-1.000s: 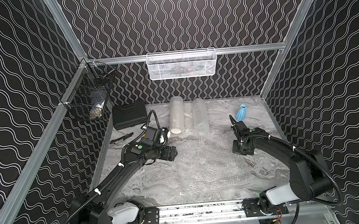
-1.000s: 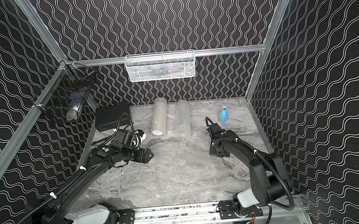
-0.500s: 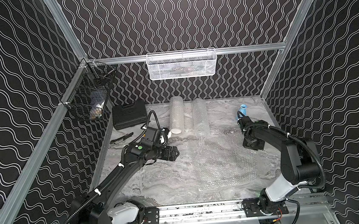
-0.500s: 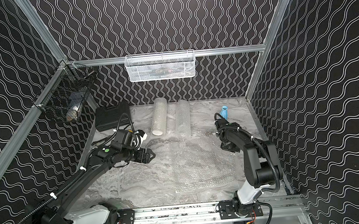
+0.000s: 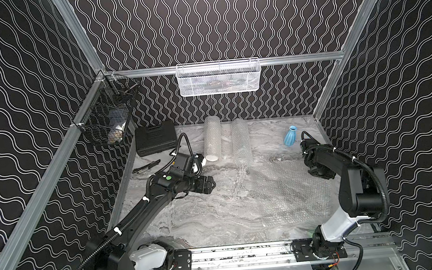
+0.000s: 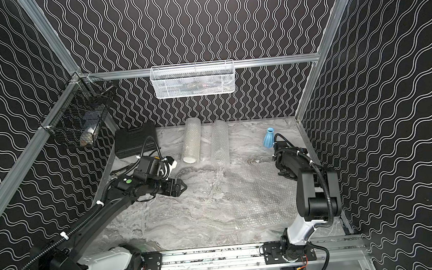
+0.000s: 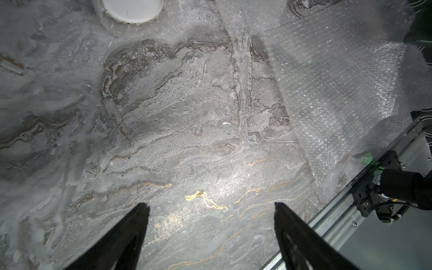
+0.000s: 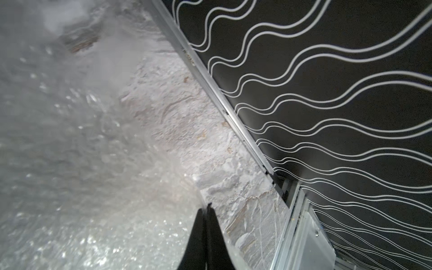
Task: Unwrap the vase from the bubble wrap
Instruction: Move the bubble wrap to the center of the board.
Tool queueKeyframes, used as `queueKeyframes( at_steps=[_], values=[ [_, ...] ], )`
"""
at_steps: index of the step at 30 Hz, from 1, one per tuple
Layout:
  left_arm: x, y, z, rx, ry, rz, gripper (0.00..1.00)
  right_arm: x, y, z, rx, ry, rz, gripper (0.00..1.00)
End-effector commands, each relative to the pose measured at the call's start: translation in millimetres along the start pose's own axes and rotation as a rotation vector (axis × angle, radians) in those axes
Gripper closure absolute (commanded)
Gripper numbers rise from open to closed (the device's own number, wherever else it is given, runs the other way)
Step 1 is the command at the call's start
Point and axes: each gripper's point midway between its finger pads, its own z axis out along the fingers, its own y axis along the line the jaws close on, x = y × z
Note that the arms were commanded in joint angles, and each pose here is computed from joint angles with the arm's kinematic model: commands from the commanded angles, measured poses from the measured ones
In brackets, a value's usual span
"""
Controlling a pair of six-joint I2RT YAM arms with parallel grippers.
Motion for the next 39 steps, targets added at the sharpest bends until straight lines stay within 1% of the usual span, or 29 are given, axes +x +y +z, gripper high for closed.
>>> queueKeyframes(
  at_steps=[1,4,5,6,8,9,10,11,12,15,16,18,21,23,26,31,37,39],
  values=[
    [-2,3,0,-0.015,-0.006,0.003,0.13,-11,-19,9,0.069,-0.040,0.005,1.00],
    [-3,5,1,-0.027,-0.007,0.003,0.13,-13,-32,20,0.087,-0.024,0.033,1.00],
    [-2,5,1,-0.030,-0.004,0.001,0.13,-15,-32,21,0.068,-0.018,0.052,1.00],
    [-2,6,2,-0.034,-0.003,0.002,0.13,-17,-30,21,0.046,-0.016,0.062,0.96],
    [-3,7,3,-0.039,0.000,-0.001,0.13,-22,-31,19,0.043,-0.023,0.075,0.84],
    [-3,8,3,-0.043,-0.001,-0.003,0.13,-24,-32,18,0.048,-0.024,0.082,0.73],
    [-5,9,3,-0.053,-0.004,-0.003,0.12,-26,-36,16,0.062,-0.028,0.094,0.58],
    [-7,10,2,-0.061,-0.011,-0.006,0.12,-29,-37,14,0.061,-0.031,0.103,0.46],
    [-9,11,2,-0.067,-0.016,-0.008,0.12,-31,-38,12,0.053,-0.037,0.113,0.41],
    [-18,14,3,-0.082,-0.026,-0.028,0.10,-38,-44,3,0.031,-0.057,0.166,0.33],
    [-22,15,3,-0.086,-0.028,-0.037,0.10,-40,-43,-1,0.004,-0.060,0.182,0.32],
    [-31,18,4,-0.099,-0.035,-0.055,0.07,-43,-35,-10,-0.093,-0.060,0.198,0.32],
    [-50,28,6,-0.115,-0.055,-0.094,0.04,-44,-5,-29,-0.338,-0.042,0.183,0.30],
    [-68,33,9,-0.109,-0.068,-0.121,0.04,-39,16,-45,-0.505,-0.010,0.168,0.29],
    [-92,41,19,-0.094,-0.074,-0.157,0.04,-33,42,-71,-0.733,0.005,0.132,0.28],
    [-129,59,35,-0.123,-0.089,-0.196,0.02,-16,70,-113,-1.032,0.049,0.097,0.27],
    [-160,84,69,-0.177,-0.084,-0.227,0.01,4,90,-141,-1.256,0.099,0.074,0.26],
    [-166,91,83,-0.186,-0.064,-0.235,0.01,10,94,-145,-1.282,0.109,0.071,0.26]
  ],
)
